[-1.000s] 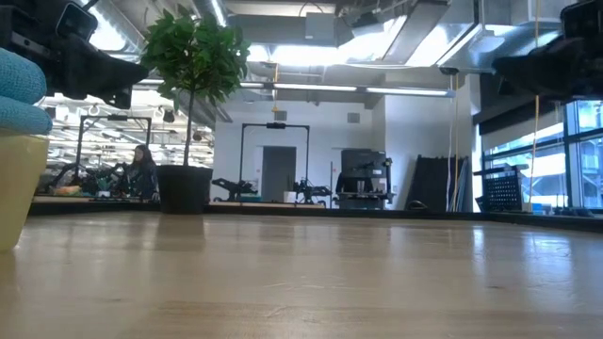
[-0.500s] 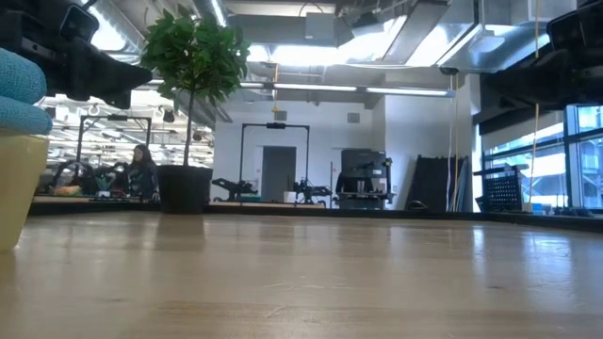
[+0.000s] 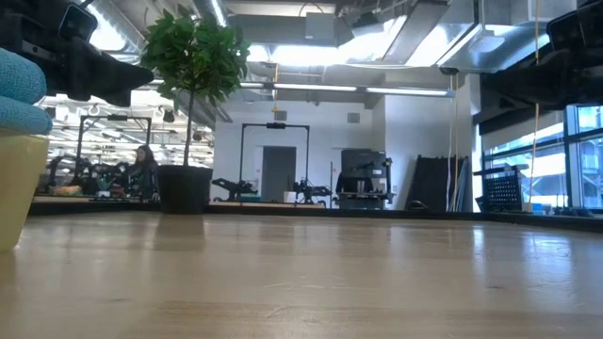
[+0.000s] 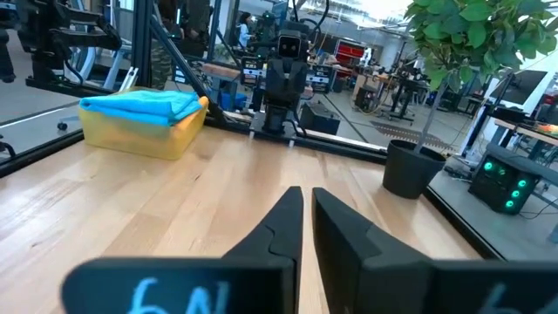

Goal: Fold microfiber towels
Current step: Return to Home Position

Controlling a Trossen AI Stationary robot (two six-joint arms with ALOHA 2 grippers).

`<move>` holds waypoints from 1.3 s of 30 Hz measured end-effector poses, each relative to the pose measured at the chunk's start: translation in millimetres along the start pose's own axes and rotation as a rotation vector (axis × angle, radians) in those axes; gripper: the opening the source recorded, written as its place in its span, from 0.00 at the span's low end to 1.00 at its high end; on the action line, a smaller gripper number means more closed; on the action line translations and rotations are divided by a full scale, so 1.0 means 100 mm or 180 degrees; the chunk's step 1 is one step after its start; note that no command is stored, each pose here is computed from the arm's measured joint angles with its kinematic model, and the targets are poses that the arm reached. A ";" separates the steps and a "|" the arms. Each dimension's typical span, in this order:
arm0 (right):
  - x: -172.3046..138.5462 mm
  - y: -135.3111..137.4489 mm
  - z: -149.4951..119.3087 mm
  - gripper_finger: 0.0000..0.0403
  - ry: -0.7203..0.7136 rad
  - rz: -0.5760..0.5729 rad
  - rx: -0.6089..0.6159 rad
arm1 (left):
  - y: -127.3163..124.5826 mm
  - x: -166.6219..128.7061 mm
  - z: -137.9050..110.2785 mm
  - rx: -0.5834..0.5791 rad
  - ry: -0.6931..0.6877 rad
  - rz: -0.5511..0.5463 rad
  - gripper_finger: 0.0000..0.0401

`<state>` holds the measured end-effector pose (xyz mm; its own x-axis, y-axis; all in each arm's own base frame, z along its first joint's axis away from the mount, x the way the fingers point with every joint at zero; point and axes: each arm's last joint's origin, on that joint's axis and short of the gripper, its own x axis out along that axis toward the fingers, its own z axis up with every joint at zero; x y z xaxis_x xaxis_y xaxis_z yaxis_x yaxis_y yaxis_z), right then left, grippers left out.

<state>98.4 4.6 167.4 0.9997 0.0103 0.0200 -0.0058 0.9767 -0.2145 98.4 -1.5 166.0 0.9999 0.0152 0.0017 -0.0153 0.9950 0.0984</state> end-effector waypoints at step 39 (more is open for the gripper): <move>0.00 0.00 0.00 0.08 0.0001 0.0000 0.0000 | 0.00 0.00 0.00 -0.0001 -0.0005 0.0001 0.05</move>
<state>98.4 4.6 167.4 0.9998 0.0103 0.0197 -0.0058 0.9767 -0.2145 98.4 -1.5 166.1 0.9999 0.0154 0.0032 -0.0157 0.9951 0.0979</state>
